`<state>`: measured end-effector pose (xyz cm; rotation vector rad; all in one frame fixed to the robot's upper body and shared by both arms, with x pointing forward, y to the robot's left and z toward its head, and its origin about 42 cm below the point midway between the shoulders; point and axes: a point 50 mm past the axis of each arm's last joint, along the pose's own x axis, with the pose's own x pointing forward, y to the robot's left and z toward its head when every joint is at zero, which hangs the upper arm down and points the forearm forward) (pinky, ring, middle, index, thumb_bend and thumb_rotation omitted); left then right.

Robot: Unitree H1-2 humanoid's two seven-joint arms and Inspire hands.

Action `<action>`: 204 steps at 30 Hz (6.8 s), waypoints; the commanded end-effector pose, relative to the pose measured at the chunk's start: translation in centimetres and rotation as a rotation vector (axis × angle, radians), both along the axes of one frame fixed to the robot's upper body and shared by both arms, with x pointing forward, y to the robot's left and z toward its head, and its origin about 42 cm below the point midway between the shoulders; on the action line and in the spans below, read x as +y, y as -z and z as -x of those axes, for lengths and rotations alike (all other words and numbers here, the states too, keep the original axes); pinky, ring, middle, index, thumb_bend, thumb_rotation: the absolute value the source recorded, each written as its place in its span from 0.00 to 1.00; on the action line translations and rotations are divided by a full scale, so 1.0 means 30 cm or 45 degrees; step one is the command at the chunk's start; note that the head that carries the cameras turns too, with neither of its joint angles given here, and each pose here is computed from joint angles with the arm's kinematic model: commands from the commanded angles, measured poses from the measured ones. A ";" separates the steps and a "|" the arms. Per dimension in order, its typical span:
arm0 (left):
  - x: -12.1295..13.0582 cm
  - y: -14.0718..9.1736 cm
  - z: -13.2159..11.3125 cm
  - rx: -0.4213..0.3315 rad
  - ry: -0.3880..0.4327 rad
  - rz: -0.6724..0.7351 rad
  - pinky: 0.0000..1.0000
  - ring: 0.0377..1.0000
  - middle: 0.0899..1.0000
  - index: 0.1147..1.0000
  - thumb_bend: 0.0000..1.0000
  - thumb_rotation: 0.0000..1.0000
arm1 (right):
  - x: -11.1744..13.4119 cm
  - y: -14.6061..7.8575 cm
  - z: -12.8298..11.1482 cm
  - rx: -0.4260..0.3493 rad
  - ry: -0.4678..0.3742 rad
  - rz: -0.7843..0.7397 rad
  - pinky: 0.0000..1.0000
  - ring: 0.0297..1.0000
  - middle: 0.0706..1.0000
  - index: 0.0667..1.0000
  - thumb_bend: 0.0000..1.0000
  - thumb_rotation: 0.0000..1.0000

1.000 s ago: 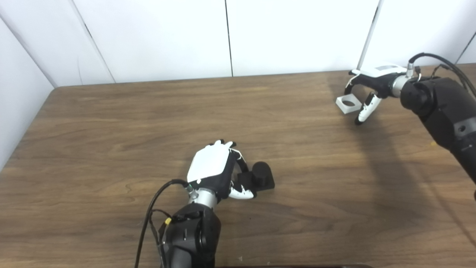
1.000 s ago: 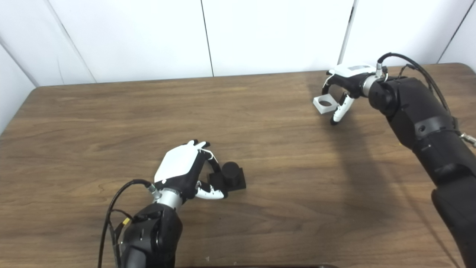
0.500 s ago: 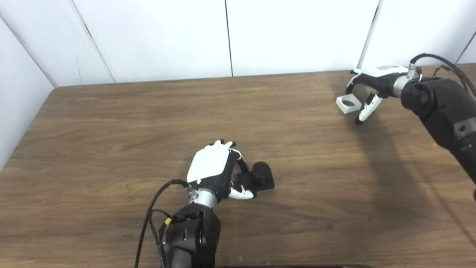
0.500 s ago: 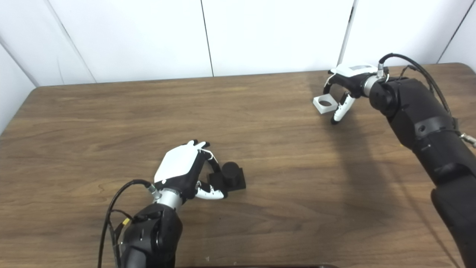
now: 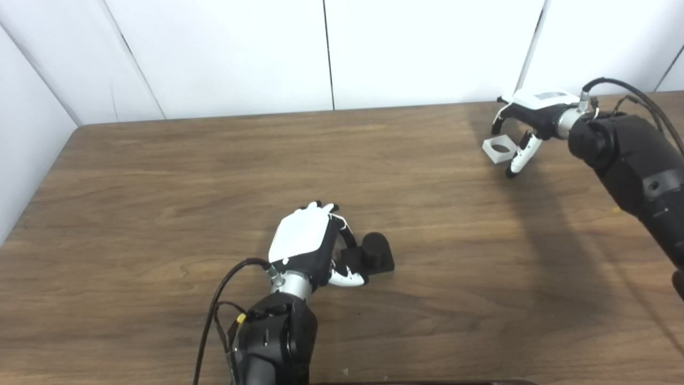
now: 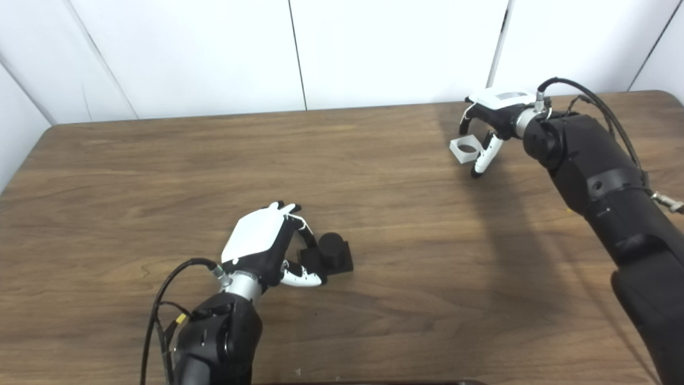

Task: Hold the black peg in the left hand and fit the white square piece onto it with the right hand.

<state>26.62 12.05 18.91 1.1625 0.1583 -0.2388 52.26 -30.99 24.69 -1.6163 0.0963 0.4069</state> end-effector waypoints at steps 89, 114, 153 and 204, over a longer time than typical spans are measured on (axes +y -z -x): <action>0.026 0.025 -0.018 0.021 -0.040 0.003 1.00 1.00 0.94 0.42 0.53 0.06 | 0.227 -0.366 0.174 -0.215 -0.250 -0.070 1.00 1.00 0.92 0.45 0.53 0.14; 0.019 0.018 -0.022 0.043 -0.048 0.000 1.00 1.00 0.94 0.42 0.53 0.06 | 0.475 -0.411 0.493 -0.172 -0.663 -0.165 1.00 1.00 0.92 0.45 0.53 0.14; 0.018 0.019 -0.017 0.049 -0.046 0.024 1.00 1.00 0.94 0.41 0.52 0.06 | 0.645 -0.280 0.572 -0.123 -0.808 -0.172 1.00 1.00 0.92 0.45 0.53 0.15; 0.000 0.017 -0.044 0.039 -0.057 0.067 1.00 1.00 0.95 0.41 0.53 0.06 | 0.692 -0.185 0.542 -0.056 -0.796 -0.179 1.00 1.00 0.95 0.45 0.53 0.15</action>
